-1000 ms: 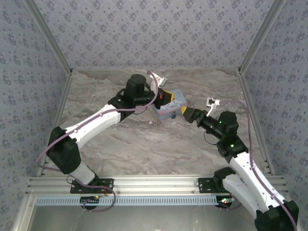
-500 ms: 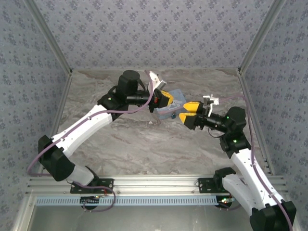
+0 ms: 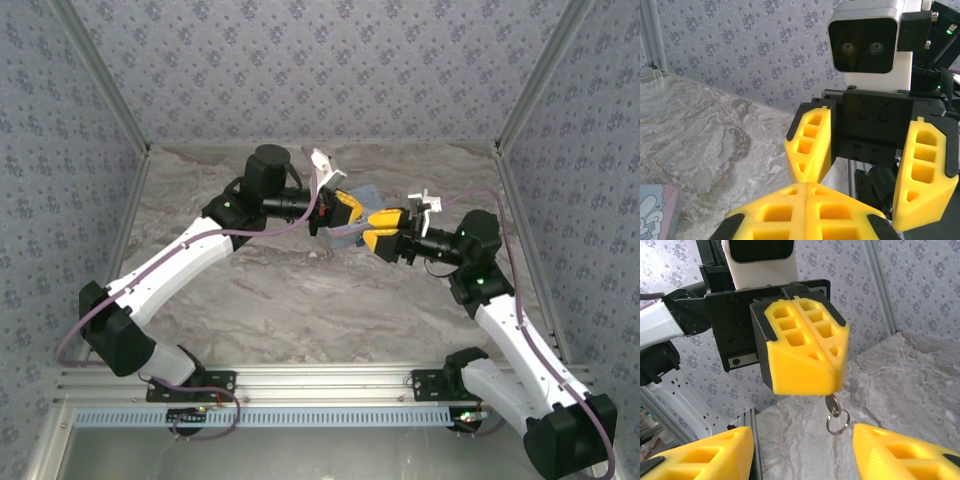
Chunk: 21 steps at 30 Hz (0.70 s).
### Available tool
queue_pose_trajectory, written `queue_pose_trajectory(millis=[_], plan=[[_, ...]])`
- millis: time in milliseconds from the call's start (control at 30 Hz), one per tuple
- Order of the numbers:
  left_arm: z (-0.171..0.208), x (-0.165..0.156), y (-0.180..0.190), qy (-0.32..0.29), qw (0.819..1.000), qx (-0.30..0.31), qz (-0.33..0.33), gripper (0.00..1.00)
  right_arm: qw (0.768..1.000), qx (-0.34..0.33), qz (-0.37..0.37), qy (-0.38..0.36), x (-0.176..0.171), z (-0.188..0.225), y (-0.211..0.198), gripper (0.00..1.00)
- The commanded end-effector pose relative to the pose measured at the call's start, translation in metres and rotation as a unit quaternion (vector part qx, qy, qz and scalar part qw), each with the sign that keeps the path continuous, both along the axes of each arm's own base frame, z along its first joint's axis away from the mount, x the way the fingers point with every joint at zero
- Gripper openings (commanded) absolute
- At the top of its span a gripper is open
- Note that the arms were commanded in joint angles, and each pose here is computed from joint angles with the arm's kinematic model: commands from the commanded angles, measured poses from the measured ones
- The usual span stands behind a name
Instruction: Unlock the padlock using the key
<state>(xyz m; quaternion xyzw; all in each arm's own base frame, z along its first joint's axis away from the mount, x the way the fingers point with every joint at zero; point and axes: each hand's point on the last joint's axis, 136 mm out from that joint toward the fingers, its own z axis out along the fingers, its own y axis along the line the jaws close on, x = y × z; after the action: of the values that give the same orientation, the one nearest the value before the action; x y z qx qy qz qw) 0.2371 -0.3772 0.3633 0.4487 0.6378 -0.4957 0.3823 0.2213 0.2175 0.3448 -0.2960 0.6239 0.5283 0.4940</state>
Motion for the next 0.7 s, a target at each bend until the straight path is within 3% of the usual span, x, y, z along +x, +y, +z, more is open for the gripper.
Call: queue_pose_trajectory(millis=[0,367,667], plan=[[0.019,-0.004,0.001,-0.016,1.0,-0.022,-0.016,0.0,0.999,0.004,0.01,-0.036,-0.003,0.017,0.003,0.51],[0.017,-0.006,-0.003,-0.009,0.999,-0.025,-0.024,0.0,0.999,0.004,0.011,-0.033,0.006,0.018,0.008,0.43],[0.019,-0.006,-0.002,-0.011,0.999,-0.027,-0.024,0.0,1.0,0.003,0.013,-0.028,0.009,0.016,0.012,0.31]])
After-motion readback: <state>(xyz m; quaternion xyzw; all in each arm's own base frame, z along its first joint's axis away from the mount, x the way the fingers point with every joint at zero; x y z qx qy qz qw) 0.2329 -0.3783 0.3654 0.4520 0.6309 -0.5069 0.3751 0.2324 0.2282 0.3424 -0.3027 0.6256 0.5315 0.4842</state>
